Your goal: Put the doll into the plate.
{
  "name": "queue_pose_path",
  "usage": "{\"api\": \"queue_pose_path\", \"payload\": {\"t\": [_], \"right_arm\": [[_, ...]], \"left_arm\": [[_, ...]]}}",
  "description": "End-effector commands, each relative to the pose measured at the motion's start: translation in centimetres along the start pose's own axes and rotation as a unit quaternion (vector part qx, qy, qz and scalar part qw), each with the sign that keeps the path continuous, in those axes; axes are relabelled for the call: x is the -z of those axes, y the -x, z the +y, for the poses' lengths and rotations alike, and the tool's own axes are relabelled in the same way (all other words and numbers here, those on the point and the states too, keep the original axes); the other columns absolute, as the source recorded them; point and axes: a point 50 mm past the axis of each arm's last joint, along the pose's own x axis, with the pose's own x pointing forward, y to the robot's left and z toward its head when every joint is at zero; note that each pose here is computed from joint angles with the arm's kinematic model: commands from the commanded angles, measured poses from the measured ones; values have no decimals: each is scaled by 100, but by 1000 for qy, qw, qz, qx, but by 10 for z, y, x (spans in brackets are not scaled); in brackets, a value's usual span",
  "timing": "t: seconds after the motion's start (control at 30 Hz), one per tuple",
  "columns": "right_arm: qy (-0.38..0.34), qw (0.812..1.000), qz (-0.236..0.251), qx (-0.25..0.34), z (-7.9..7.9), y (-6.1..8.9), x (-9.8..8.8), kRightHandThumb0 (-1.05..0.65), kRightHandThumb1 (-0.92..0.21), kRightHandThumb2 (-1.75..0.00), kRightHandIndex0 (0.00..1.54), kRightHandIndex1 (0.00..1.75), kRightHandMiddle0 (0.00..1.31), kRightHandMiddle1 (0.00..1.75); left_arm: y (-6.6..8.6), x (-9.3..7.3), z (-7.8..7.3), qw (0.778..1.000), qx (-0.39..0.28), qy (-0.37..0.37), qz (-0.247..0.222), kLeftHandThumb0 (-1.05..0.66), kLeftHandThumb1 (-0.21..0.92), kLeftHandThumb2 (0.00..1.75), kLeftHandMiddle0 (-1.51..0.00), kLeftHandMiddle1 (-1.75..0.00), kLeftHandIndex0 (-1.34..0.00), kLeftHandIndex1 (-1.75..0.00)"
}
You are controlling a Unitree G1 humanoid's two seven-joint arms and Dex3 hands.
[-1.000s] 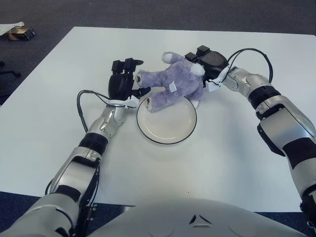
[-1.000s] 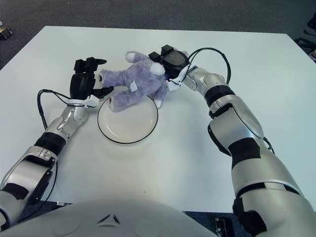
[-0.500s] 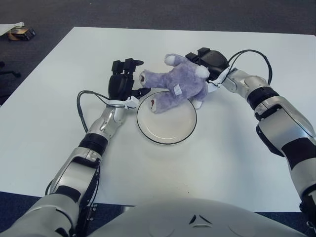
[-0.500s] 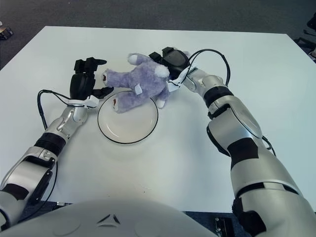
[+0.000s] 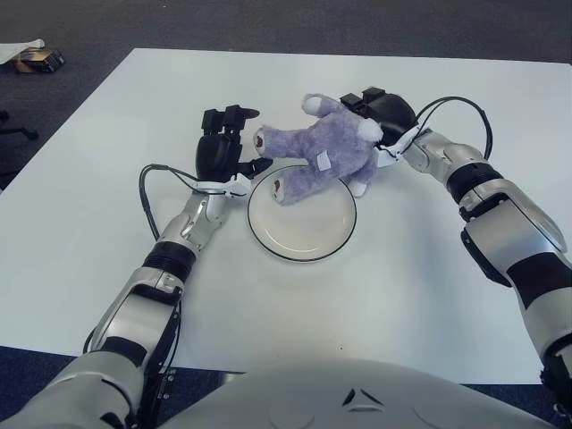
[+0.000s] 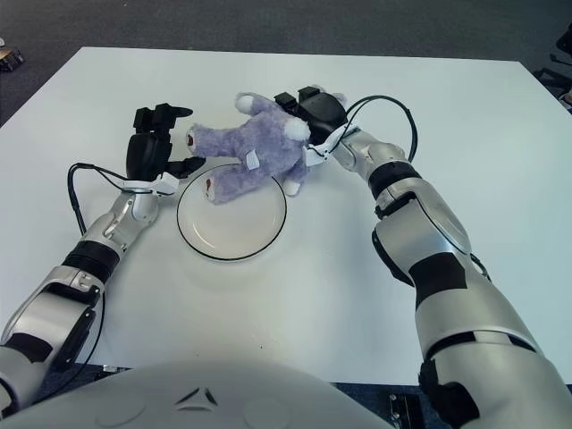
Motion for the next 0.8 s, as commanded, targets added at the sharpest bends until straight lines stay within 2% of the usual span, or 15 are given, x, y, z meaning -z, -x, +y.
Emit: {"api": "queue_pose_path", "payload": {"t": [0.0, 0.27, 0.37, 0.43, 0.6, 0.77], "right_arm": [[-32, 999, 32, -19, 15, 8, 3, 0, -10, -157, 75, 174, 56, 175], [-102, 991, 85, -7, 11, 7, 10, 0, -18, -149, 70, 175, 49, 175], [-110, 989, 94, -4, 7, 3, 11, 0, -17, -150, 71, 175, 50, 175], [-132, 985, 107, -6, 4, 0, 11, 0, -12, -156, 75, 175, 54, 175], [-226, 962, 148, -30, -1, -6, 16, 0, -7, -161, 79, 175, 57, 175], [-311, 935, 165, -51, -5, -8, 19, 0, -4, -163, 83, 172, 59, 175]], "left_arm": [[21, 10, -12, 999, 25, -1, 37, -54, 64, 86, -1, -119, 0, -132], [21, 11, -12, 999, 29, 1, 44, -56, 67, 84, -3, -116, 0, -129], [22, 12, -12, 999, 30, 1, 46, -56, 67, 83, -3, -116, 0, -128], [22, 12, -12, 998, 29, 1, 47, -56, 67, 82, -3, -115, 0, -128], [22, 13, -12, 998, 28, 1, 48, -57, 68, 81, -2, -115, 0, -129], [22, 14, -12, 998, 28, 1, 49, -56, 67, 80, -2, -115, 0, -130]]}}
